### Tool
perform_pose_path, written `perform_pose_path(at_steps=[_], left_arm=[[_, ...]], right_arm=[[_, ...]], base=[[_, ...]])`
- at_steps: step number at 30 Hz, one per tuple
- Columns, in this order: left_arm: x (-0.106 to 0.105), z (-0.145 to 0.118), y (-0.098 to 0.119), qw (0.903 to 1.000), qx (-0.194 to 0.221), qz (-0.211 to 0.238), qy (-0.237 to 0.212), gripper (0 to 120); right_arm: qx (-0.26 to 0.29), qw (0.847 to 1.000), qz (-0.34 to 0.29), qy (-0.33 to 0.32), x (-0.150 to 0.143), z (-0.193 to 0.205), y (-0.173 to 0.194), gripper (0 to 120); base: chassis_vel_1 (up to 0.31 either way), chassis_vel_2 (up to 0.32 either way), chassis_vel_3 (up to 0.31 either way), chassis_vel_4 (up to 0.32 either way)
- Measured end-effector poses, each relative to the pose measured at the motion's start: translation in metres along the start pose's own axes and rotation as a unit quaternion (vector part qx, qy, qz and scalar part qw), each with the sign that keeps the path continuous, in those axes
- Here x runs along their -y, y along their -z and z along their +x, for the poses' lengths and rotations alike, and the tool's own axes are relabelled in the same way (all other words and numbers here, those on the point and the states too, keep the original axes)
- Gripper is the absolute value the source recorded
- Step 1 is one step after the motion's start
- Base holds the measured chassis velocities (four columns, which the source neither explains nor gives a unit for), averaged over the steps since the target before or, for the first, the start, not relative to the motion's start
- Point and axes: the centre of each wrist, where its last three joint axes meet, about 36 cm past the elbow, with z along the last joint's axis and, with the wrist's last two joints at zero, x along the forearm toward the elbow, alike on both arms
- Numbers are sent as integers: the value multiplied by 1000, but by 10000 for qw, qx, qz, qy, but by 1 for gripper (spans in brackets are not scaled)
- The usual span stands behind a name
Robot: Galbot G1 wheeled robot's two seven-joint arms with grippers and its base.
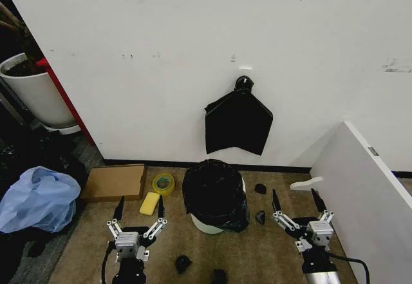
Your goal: Place the garbage bag over the trash bin.
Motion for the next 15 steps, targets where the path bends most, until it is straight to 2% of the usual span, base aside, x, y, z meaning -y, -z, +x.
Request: perform_pose_path(at_steps=[3,10,15], left_arm=[[-3,-4,0,10000,-9,-15,32,100],[-59,-84,21,9987,196,-105,459,100],[-78,-107,37,9980,320,-80,539,100]], right_arm=[[0,10000,0,0,0,0,0,100],[0,10000,0,0,0,0,0,100],[0,10000,0,1,0,0,0,100]], base=[[0,0,0,0],[0,0,0,0],[0,0,0,0]])
